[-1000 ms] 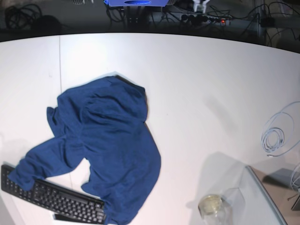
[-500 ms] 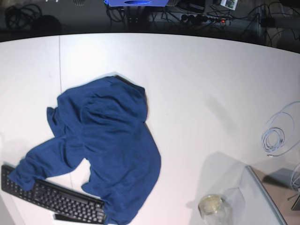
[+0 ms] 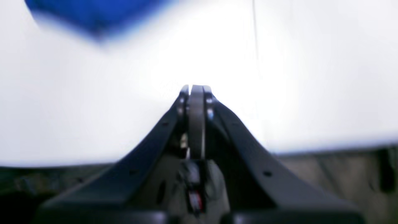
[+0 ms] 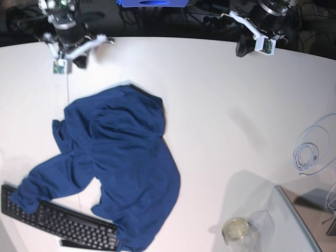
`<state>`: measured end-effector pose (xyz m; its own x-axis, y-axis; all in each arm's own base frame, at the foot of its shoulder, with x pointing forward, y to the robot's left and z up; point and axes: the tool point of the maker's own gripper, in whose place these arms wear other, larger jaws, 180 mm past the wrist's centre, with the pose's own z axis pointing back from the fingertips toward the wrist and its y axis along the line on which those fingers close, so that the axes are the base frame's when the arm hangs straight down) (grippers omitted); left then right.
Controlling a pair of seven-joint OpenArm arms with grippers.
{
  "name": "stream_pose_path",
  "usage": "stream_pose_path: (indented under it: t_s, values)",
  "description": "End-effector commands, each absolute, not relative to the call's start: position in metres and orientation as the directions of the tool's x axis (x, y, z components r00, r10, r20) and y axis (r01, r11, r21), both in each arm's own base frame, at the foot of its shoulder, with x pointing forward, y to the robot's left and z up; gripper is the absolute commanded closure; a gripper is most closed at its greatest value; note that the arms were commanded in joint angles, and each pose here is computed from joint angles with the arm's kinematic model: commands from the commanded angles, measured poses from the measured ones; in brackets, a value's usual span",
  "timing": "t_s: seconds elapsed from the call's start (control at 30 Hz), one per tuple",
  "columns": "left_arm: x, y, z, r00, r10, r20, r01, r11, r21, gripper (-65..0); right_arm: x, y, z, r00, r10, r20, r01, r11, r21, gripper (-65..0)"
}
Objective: Layout the t-shirt on the table in an organized manner, then fold the t-shirt properly
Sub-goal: 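Reach both grippers to the blue t-shirt and grasp its edges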
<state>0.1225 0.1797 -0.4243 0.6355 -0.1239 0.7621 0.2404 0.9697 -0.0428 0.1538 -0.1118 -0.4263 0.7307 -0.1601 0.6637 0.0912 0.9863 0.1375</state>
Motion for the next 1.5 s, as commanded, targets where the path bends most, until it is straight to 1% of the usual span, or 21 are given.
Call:
stream_pose_path:
  t_s: [0.0,0.17,0.27,0.3,0.33,0.37,0.4,0.5,0.53,0.57,0.63,0.8,0.97,1.0,1.03,1.13,1.17,1.23,1.3,1.37,1.47]
  values:
    - [0.127,0.181,-0.42,0.617,-0.123,0.777,0.244,0.969,-0.04,0.0,0.159,-0.103,-0.428,0.728,-0.163,0.666,0.076,0.984,0.159,0.0]
    - [0.128,0.197,-0.44,0.647,-0.126,0.752,0.215,0.976,-0.021,0.0,0.188,-0.069,-0.456,0.75,-0.157,0.642,0.025,0.977,0.21,0.0]
    - [0.127,0.222,-0.441,0.656,-0.122,0.745,0.162,0.987,0.02,0.0,0.198,-0.061,-0.447,0.716,-0.309,0.626,0.114,0.936,0.331,-0.5]
    - [0.129,0.232,-0.439,0.651,-0.12,0.749,0.141,0.989,0.036,0.0,0.202,-0.062,-0.442,0.699,-0.352,0.623,0.137,0.921,0.366,-2.1]
    - [0.13,0.241,-0.437,0.649,-0.121,0.751,0.123,0.991,0.053,0.0,0.205,-0.061,-0.436,0.683,-0.385,0.621,0.147,0.905,0.399,-5.1]
    - [0.131,0.251,-0.435,0.648,-0.117,0.753,0.102,0.993,0.067,0.0,0.209,-0.061,-0.43,0.666,-0.421,0.616,0.16,0.887,0.433,-10.4]
    - [0.132,0.26,-0.433,0.646,-0.117,0.755,0.084,0.993,0.082,0.0,0.211,-0.06,-0.425,0.654,-0.448,0.61,0.167,0.872,0.461,-17.3]
    - [0.138,0.283,-0.424,0.631,-0.122,0.766,0.04,0.991,0.124,0.0,0.216,-0.068,-0.421,0.625,-0.508,0.594,0.203,0.839,0.504,-42.9]
    - [0.138,0.287,-0.422,0.628,-0.121,0.768,0.032,0.991,0.13,0.0,0.219,-0.071,-0.421,0.616,-0.523,0.589,0.215,0.831,0.512,-48.5]
    - [0.14,0.29,-0.42,0.624,-0.12,0.772,0.025,0.991,0.134,0.0,0.221,-0.075,-0.424,0.608,-0.544,0.578,0.234,0.819,0.524,-51.0]
    - [0.142,0.292,-0.419,0.62,-0.121,0.775,0.02,0.99,0.138,0.0,0.226,-0.085,-0.432,0.59,-0.592,0.55,0.282,0.789,0.546,-48.9]
    - [0.143,0.289,-0.418,0.617,-0.122,0.778,0.025,0.991,0.135,0.0,0.241,-0.105,-0.466,0.552,-0.699,0.455,0.403,0.701,0.588,-36.3]
    - [0.143,0.289,-0.418,0.617,-0.121,0.778,0.026,0.991,0.134,0.0,0.251,-0.107,-0.496,0.552,-0.744,0.376,0.472,0.651,0.594,-35.4]
    - [0.143,0.289,-0.418,0.617,-0.121,0.778,0.026,0.991,0.134,0.0,0.251,-0.106,-0.497,0.555,-0.744,0.372,0.474,0.651,0.593,-33.6]
    - [0.143,0.289,-0.418,0.617,-0.122,0.778,0.025,0.991,0.135,0.0,0.252,-0.106,-0.496,0.554,-0.743,0.375,0.472,0.651,0.594,-28.2]
    - [0.143,0.289,-0.418,0.617,-0.121,0.778,0.026,0.991,0.134,0.0,0.245,-0.11,-0.488,0.546,-0.74,0.394,0.464,0.658,0.593,-1.7]
    - [0.143,0.289,-0.418,0.616,-0.121,0.779,0.026,0.991,0.134,0.0,0.243,-0.11,-0.481,0.542,-0.734,0.409,0.45,0.665,0.596,0.0]
    - [0.143,0.288,-0.419,0.616,-0.12,0.779,0.025,0.991,0.132,0.0,0.238,-0.116,-0.462,0.522,-0.725,0.449,0.425,0.678,0.601,-1.4]
    - [0.149,0.284,-0.418,0.605,-0.112,0.788,0.024,0.992,0.122,0.0,0.23,-0.123,-0.438,0.499,-0.709,0.497,0.395,0.697,0.598,0.0]
    - [0.163,0.267,-0.419,0.583,-0.108,0.805,0.048,0.994,0.099,0.0,0.227,-0.136,-0.413,0.483,-0.674,0.559,0.352,0.734,0.58,-0.3]
    - [0.185,0.233,-0.422,0.553,-0.103,0.827,0.113,0.992,0.048,0.0,0.218,-0.146,-0.386,0.465,-0.635,0.617,0.31,0.77,0.558,-0.2]
